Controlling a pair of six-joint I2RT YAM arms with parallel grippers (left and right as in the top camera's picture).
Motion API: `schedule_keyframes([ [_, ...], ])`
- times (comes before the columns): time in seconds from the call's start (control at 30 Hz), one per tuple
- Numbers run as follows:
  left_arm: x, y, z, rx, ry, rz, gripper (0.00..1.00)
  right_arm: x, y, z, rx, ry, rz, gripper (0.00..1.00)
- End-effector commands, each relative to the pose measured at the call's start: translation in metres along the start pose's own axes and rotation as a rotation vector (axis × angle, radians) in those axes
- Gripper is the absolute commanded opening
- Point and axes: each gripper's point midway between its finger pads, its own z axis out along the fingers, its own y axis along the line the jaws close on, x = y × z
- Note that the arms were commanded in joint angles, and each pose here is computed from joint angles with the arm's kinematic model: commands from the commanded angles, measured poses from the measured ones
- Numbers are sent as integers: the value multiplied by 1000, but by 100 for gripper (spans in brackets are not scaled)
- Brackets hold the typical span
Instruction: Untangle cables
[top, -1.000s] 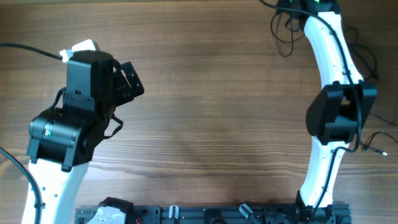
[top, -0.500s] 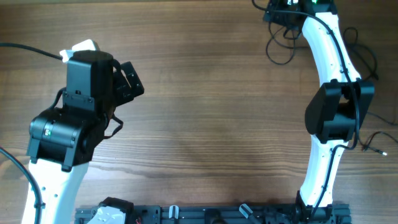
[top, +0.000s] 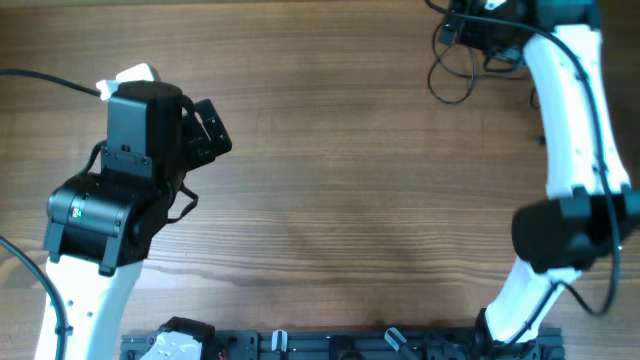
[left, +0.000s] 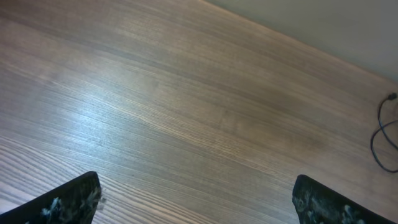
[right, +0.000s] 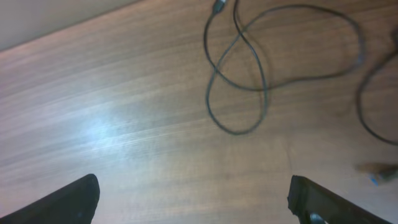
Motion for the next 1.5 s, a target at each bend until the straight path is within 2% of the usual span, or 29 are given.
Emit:
schedule_keyframes([
  [0.0, -2, 1, -2, 5, -7, -12, 100, 13, -1, -42, -11, 4, -16, 100],
  [0.13, -2, 1, -2, 5, -7, -12, 100, 47, -11, -80, 12, 79, -13, 100],
  [0.3, -2, 1, -2, 5, -7, -12, 100, 80, -21, -98, 45, 188, -10, 100],
  [0.63, -2, 1, -2, 5, -7, -12, 100, 78, -20, -97, 43, 182, -12, 100],
  [1.07, -2, 1, -2, 5, -7, -12, 100, 41, -9, -93, -3, 31, -17, 100],
  [1.47, -1, -1, -3, 10, -7, -8, 100, 41, -9, -93, -3, 31, -16, 100],
])
